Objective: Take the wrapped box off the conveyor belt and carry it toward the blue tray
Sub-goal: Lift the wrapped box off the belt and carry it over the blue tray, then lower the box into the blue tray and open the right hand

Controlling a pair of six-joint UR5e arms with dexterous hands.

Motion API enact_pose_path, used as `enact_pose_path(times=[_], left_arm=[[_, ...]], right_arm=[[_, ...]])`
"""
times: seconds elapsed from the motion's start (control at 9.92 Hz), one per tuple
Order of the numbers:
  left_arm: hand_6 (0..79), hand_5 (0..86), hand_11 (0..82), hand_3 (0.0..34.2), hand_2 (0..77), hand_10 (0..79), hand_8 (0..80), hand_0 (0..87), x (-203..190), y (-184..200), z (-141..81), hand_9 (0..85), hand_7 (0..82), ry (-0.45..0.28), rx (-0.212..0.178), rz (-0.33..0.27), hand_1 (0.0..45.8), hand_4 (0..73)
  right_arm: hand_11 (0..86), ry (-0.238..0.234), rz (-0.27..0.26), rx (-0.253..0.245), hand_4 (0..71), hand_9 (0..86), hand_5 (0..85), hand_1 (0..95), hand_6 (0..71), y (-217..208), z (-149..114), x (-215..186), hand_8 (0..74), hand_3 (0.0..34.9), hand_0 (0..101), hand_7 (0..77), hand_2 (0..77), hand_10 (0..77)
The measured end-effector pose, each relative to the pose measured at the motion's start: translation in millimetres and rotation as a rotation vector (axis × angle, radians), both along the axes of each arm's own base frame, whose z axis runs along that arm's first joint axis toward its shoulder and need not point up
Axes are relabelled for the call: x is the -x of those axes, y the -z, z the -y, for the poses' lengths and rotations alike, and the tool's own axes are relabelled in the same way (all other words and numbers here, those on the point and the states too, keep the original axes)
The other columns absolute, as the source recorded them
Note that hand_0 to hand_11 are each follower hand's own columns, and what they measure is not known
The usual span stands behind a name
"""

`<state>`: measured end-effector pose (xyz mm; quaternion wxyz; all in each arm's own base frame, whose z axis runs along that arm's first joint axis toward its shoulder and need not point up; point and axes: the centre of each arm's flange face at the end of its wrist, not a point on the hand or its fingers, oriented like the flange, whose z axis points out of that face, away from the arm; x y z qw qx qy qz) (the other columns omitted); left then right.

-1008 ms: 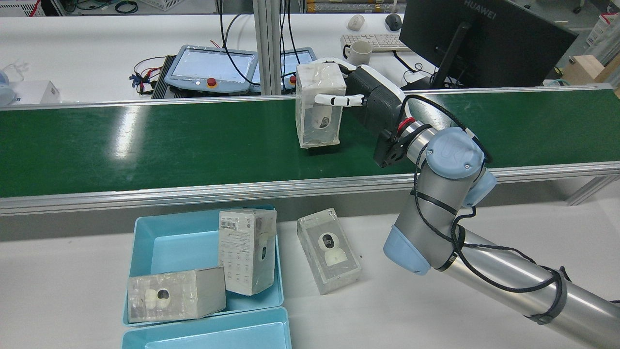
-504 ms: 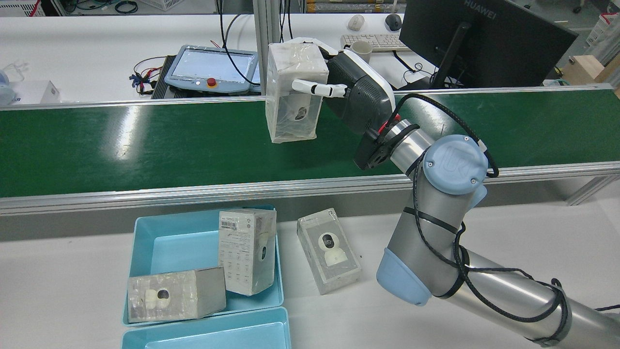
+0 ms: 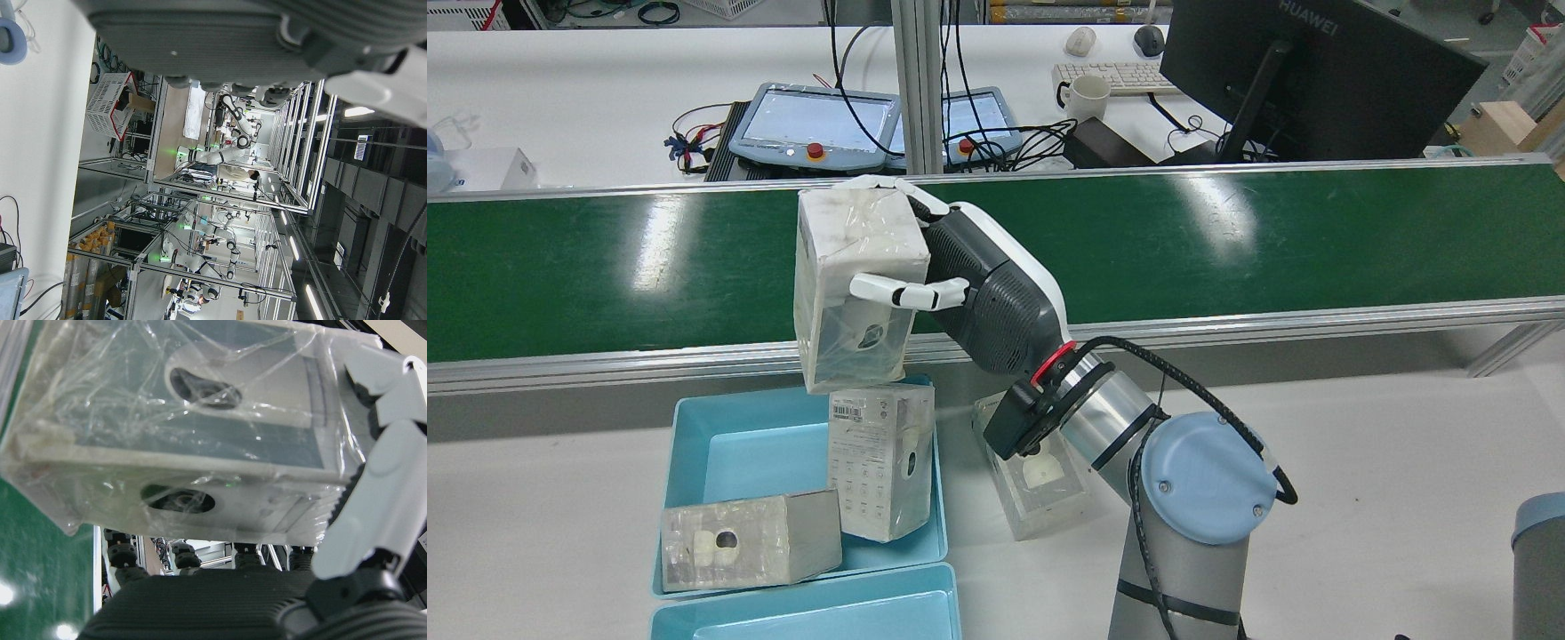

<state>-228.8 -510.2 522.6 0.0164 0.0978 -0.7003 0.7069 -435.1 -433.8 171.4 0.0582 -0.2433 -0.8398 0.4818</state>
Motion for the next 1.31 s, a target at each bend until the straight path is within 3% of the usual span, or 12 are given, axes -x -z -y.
enact_pose_path(times=[0.1, 0.4, 0.6, 0.71, 0.81, 0.91, 1.01, 1.11, 1.21, 1.31], left_arm=[[0.0, 0.5, 0.0, 0.0, 1.1, 0.0, 0.0, 0.0, 0, 0, 0, 0.5, 0.5, 0.0, 0.0, 0.0, 0.0, 0.0], [0.0, 0.5, 0.0, 0.0, 0.5, 0.5, 0.5, 0.0, 0, 0, 0, 0.0, 0.5, 0.0, 0.0, 0.0, 0.0, 0.0], [0.0, 0.5, 0.0, 0.0, 1.1, 0.0, 0.5, 0.0, 0, 0, 0, 0.0, 0.5, 0.0, 0.0, 0.0, 0.0, 0.0], [0.0, 0.5, 0.0, 0.0, 1.1, 0.5, 0.5, 0.0, 0, 0, 0, 0.0, 0.5, 0.0, 0.0, 0.0, 0.0, 0.0], [0.0, 0.5, 0.0, 0.0, 1.1, 0.5, 0.5, 0.0, 0, 0, 0, 0.5, 0.5, 0.0, 0.0, 0.0, 0.0, 0.0], [0.0, 0.5, 0.0, 0.0, 1.1, 0.5, 0.5, 0.0, 0, 0, 0, 0.5, 0.5, 0.0, 0.0, 0.0, 0.0, 0.0], [0.0, 0.5, 0.0, 0.0, 1.1, 0.5, 0.5, 0.0, 0, 0, 0, 0.5, 0.5, 0.0, 0.0, 0.0, 0.0, 0.0], [0.0, 0.5, 0.0, 0.0, 0.5, 0.0, 0.5, 0.0, 0, 0, 0, 0.0, 0.5, 0.0, 0.0, 0.0, 0.0, 0.0], [0.0, 0.5, 0.0, 0.0, 0.5, 0.0, 0.5, 0.0, 0, 0, 0, 0.0, 0.5, 0.0, 0.0, 0.0, 0.0, 0.0], [0.0, 0.5, 0.0, 0.0, 1.1, 0.5, 0.5, 0.0, 0, 0, 0, 0.0, 0.5, 0.0, 0.0, 0.0, 0.0, 0.0]], right_arm=[[16.4, 0.021, 0.001, 0.001, 22.9, 6.5, 32.2, 13.1, 6.5, 3, -20, 15, 0.0, 30.2, 46, 28.9, 34.9, 10.9], [9.8, 0.07, -0.021, 0.0, 22.9, 2.7, 32.7, 13.1, 3.8, 3, -64, 50, 0.0, 30.4, 46, 21.3, 34.9, 6.5], [9.8, 0.078, -0.034, 0.0, 22.9, 2.2, 32.7, 13.1, 1.1, 0, -72, 56, 0.0, 30.4, 46, 19.1, 34.9, 6.5], [8.2, 0.079, -0.038, 0.001, 22.9, 2.2, 32.7, 13.6, 1.1, -2, -73, 57, 0.0, 30.2, 45, 19.1, 32.2, 4.9], [8.2, 0.079, -0.042, 0.002, 22.9, 2.2, 32.7, 20.2, 0.0, -3, -73, 57, 0.0, 30.1, 47, 18.5, 26.7, 4.9], [5.4, 0.079, -0.045, 0.003, 22.9, 2.2, 32.7, 18.5, 0.0, -5, -72, 57, 0.0, 30.0, 47, 18.5, 26.7, 1.1], [6.5, 0.077, -0.047, 0.004, 25.1, 2.2, 33.3, 18.5, 0.0, -6, -72, 56, 0.0, 30.0, 47, 16.9, 26.7, 4.4], [6.5, 0.076, -0.048, 0.005, 14.2, 2.2, 20.7, 14.2, 0.0, -6, -71, 55, 0.0, 31.5, 47, 16.9, 22.9, 2.7], [7.6, 0.075, -0.048, 0.005, 16.9, 2.2, 8.7, 16.9, 0.0, -6, -71, 54, 0.0, 31.6, 47, 16.9, 22.9, 3.3], [7.6, 0.074, -0.049, 0.005, 16.9, 2.2, 8.7, 16.9, 0.0, -6, -70, 54, 0.0, 31.6, 47, 16.9, 22.9, 3.3]])
